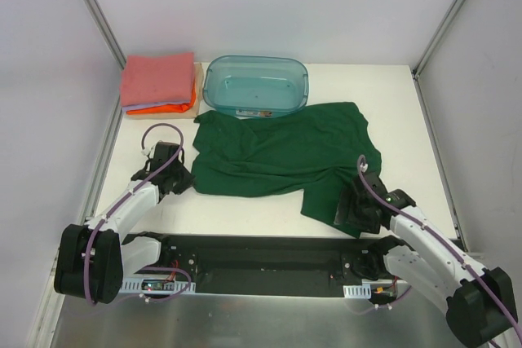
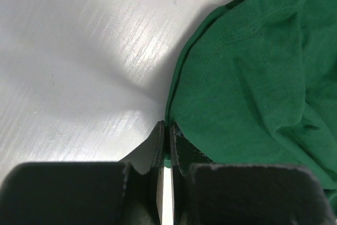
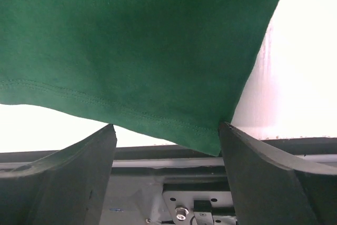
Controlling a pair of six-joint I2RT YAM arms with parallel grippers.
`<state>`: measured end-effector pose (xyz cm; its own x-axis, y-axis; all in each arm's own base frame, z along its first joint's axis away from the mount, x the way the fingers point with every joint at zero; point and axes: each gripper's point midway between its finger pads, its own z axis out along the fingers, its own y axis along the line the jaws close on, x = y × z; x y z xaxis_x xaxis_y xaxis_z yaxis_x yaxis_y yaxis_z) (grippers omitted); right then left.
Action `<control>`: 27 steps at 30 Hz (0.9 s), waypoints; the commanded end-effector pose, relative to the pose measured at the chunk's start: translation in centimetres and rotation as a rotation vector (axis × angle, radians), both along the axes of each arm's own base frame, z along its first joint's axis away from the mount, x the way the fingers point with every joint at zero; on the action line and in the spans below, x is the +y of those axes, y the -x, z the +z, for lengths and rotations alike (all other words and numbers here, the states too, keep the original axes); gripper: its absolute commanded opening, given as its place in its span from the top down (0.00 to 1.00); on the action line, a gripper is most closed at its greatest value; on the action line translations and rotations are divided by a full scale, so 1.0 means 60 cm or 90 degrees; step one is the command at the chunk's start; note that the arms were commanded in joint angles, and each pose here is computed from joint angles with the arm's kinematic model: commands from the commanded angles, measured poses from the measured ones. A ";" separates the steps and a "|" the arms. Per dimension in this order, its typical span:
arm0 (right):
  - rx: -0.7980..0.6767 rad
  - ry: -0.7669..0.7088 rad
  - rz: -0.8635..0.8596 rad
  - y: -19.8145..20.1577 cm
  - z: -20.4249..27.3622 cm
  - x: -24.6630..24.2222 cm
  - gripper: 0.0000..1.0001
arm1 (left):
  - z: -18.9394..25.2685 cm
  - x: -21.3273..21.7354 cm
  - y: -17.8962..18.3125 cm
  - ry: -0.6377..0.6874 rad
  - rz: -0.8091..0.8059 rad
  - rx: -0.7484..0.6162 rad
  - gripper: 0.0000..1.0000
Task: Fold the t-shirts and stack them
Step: Flatten out the tshirt
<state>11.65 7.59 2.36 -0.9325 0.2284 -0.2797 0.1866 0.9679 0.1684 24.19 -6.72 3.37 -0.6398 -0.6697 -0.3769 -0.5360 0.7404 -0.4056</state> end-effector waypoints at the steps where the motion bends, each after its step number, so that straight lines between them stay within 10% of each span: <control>1: 0.027 0.032 -0.016 0.013 -0.002 -0.009 0.21 | -0.001 0.013 0.003 -0.021 0.009 -0.003 1.00; 18: 0.001 0.085 -0.054 -0.012 -0.009 -0.022 0.31 | -0.008 0.025 0.003 -0.041 0.028 0.002 1.00; 27: -0.007 0.111 -0.064 -0.042 -0.018 -0.011 0.54 | -0.006 0.034 0.001 -0.059 0.034 -0.004 1.00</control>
<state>12.11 6.32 1.22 -0.9303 0.2396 -0.2778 0.2492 0.9684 0.0008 24.26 -5.78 3.10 -0.6193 -0.6707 -0.4083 -0.5567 0.7417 -0.3740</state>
